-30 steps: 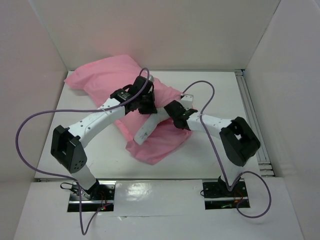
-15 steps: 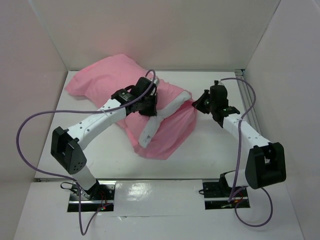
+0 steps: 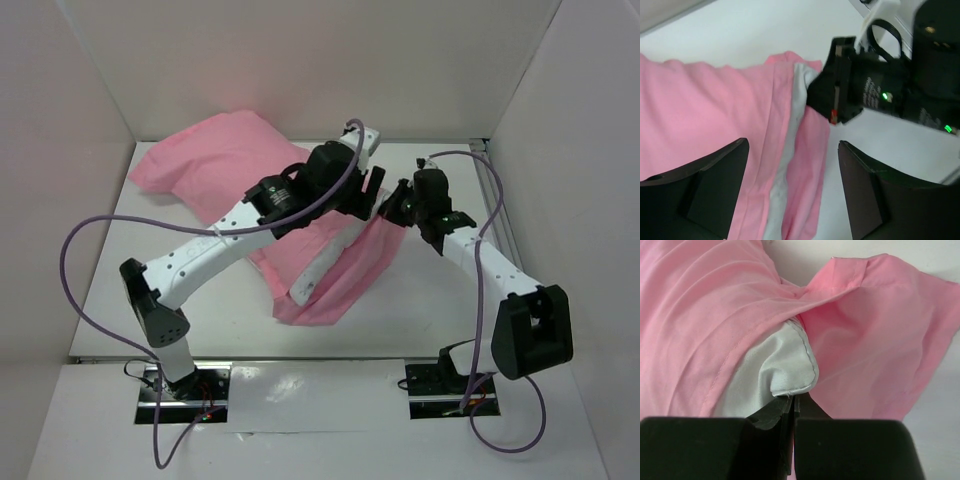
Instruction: Put the pillow into the pillowcase
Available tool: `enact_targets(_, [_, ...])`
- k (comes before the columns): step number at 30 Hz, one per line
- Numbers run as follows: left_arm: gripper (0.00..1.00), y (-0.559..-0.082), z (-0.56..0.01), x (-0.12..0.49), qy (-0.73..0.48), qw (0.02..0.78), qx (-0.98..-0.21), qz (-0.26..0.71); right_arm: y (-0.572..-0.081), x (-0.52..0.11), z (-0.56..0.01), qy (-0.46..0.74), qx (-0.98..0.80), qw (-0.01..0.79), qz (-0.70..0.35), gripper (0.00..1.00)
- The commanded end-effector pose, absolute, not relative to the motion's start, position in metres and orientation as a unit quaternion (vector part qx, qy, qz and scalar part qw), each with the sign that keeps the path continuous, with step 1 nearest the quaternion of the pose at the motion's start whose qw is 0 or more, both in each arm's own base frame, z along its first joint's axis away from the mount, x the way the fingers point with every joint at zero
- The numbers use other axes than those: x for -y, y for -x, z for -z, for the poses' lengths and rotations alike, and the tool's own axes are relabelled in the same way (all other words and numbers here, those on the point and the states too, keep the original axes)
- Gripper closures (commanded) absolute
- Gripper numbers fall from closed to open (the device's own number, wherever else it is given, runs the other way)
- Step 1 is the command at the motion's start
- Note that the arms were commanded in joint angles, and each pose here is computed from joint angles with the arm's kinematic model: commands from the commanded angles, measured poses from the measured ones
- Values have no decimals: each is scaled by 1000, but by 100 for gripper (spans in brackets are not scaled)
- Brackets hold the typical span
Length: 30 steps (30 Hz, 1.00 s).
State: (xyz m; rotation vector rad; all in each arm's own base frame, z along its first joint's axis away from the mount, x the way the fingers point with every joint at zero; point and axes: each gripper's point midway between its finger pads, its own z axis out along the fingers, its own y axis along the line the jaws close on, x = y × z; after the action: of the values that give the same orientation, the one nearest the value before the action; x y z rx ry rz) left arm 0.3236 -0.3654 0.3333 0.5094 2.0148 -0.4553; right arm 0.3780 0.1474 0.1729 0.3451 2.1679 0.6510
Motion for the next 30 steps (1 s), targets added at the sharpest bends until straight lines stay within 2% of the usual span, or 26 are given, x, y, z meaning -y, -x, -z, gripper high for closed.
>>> enact_targets(1, [15,-363,-306,380,-219,527,-812,122,-375,-150,-200,-124,-839,444,-290,100])
enact_targets(5, [12,-385,-274,390,-221,542,-806,87,-373,-140,-204,-130,-834,447,-295,100])
enact_targets(9, [10,-404,-232,397,-231,523,-817,79,-365,-130,-196,-139,-837,430,-308,100])
enact_targets(11, [15,-407,-214,401,-242,507,-823,84,-363,-119,-188,-150,-837,426,-309,100])
enact_targets(12, [31,-404,-204,402,-251,494,-828,84,-363,-116,-192,-151,-834,429,-312,100])
enact_targets(13, [51,-404,-187,399,-260,473,-838,79,-361,-116,-188,-152,-836,425,-311,100])
enact_targets(15, [100,-403,-175,397,-254,451,-852,82,-362,-107,-185,-165,-837,424,-304,100])
enact_targets(24, [100,-353,-126,342,-313,329,-890,43,-394,-75,-206,-194,-820,448,-299,100])
enact_targets(30, [100,-319,-83,315,-351,230,-908,11,-414,-66,-255,-202,-776,502,-323,100])
